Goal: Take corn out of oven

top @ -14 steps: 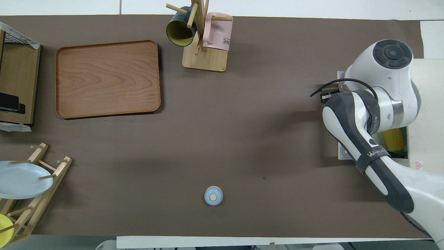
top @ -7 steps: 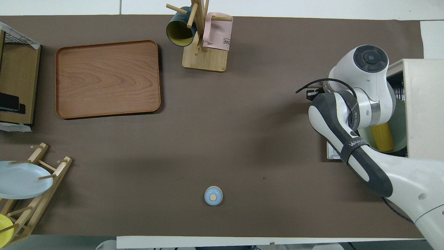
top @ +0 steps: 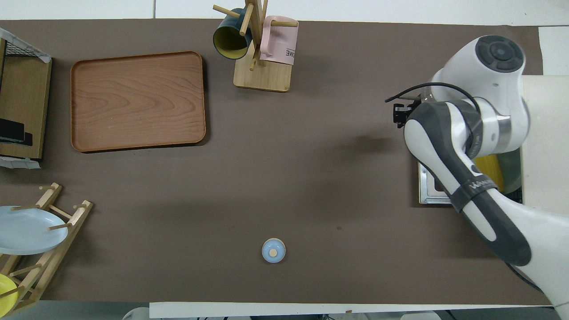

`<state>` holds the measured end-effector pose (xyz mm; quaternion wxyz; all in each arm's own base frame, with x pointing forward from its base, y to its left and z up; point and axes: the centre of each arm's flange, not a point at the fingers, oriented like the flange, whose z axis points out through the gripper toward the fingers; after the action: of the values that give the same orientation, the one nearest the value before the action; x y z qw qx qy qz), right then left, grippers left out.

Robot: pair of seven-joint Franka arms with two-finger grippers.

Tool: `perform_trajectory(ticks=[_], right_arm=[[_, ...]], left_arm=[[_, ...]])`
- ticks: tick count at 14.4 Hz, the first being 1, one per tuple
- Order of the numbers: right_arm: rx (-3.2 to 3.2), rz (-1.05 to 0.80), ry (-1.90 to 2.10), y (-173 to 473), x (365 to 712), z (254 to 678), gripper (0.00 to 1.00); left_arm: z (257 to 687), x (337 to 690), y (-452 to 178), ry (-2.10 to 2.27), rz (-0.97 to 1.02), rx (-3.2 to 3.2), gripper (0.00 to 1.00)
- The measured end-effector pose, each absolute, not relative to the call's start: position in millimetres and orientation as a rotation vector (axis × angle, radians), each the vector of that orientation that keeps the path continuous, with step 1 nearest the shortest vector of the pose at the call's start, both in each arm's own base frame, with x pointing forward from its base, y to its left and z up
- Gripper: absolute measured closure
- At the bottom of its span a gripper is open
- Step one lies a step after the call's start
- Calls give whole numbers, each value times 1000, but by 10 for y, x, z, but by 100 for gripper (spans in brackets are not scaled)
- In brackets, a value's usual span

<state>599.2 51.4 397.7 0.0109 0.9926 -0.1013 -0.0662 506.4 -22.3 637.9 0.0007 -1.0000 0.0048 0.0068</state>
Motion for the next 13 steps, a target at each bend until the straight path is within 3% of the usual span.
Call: perform_trajectory(ticks=[3,13], right_arm=[[3069,-315,-426,63,5761,4221,44],[3032,-303,-240,-217,5493,3727,51]], left_arm=[[6379,5064,-223,15,21,-3140,0],[6379,5064,-223,15,21,-3140,0]])
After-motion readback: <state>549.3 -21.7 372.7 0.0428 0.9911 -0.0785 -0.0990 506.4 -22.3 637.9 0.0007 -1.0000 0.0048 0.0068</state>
